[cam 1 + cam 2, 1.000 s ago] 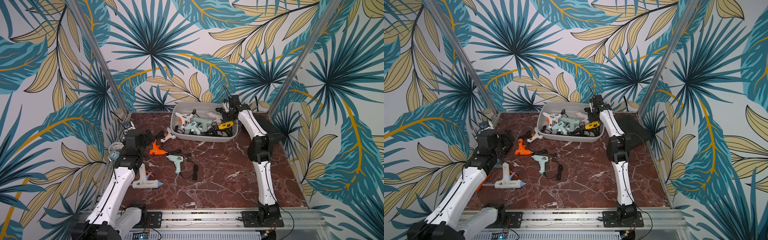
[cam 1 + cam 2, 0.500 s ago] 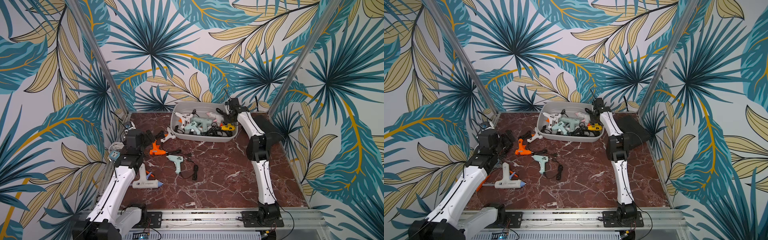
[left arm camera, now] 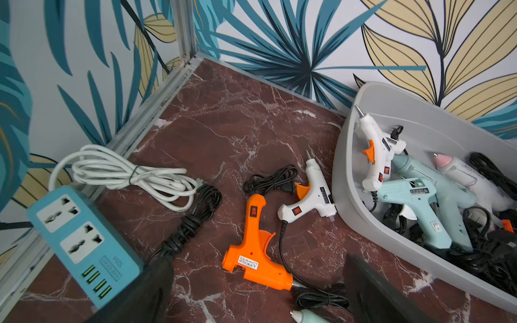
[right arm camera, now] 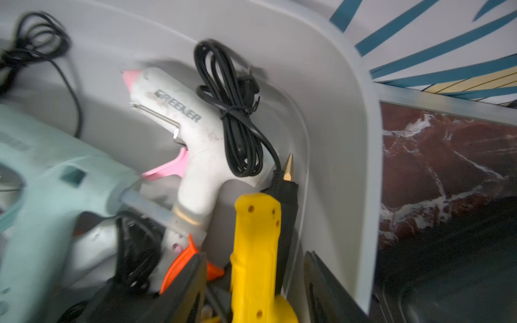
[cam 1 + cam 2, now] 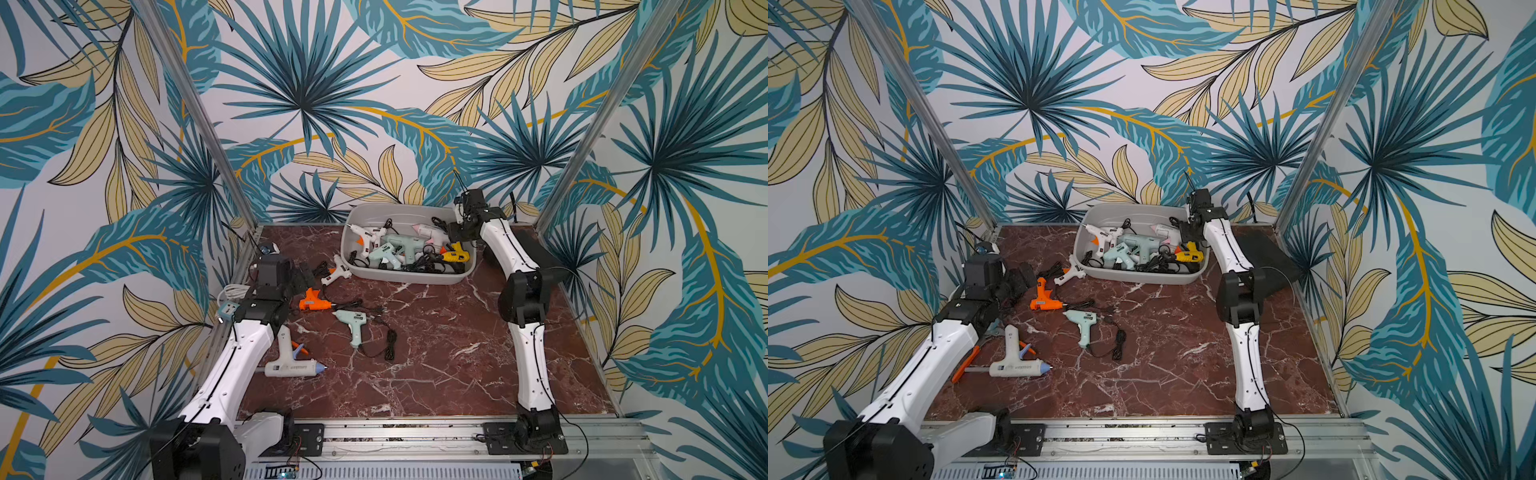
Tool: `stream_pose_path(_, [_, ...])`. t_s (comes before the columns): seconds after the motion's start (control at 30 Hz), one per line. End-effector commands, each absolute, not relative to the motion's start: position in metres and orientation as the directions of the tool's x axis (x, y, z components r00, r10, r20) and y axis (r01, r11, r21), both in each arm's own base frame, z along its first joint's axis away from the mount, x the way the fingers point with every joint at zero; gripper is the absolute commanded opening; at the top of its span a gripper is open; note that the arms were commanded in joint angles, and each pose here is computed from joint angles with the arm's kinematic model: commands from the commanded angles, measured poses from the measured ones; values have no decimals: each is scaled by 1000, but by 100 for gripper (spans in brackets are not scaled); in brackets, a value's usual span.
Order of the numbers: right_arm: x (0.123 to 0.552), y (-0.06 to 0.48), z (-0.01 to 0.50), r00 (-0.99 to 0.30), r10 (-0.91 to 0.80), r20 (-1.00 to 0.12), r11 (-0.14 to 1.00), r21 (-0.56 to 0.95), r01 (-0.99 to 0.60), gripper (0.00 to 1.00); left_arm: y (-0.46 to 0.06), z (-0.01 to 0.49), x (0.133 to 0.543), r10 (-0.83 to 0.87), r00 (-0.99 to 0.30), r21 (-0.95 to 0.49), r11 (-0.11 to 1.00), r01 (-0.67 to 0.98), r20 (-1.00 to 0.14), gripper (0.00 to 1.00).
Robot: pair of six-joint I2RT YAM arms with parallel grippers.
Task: Put the hot melt glue gun into the storage box
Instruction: Place the hot melt adhesive gun in the storage box, then pick up the hot melt adhesive gun from the center of the board.
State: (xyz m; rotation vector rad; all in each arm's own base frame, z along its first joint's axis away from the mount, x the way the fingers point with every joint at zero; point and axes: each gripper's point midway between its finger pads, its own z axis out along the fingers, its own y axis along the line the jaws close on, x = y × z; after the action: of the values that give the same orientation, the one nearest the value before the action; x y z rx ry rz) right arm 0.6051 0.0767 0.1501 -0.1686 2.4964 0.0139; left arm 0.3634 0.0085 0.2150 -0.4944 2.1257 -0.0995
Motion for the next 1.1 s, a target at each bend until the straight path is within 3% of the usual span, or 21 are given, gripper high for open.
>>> stream_pose_path(0.0, [586,84,203,-765,-35,-643,993,62,-97,60,-7,208,360,-383,-577,-281,924,-261,-722,100])
stream_pose_path(0.3, [542,77,224,-769,139,-624,985,165,44,61,-66,159,343,-313,-734,-259,947,-191,-603,99])
stream_pose_path(0.63, [473,43,231,-693,269,-669,962,150,229,66,-128,104,311,-205,-840,-185,974,-127,-503,86])
stream_pose_path(1.07, [415,33,241,-646,309,-698,949,186,253,66,-161,47,293,-160,-916,-106,986,-129,-367,77])
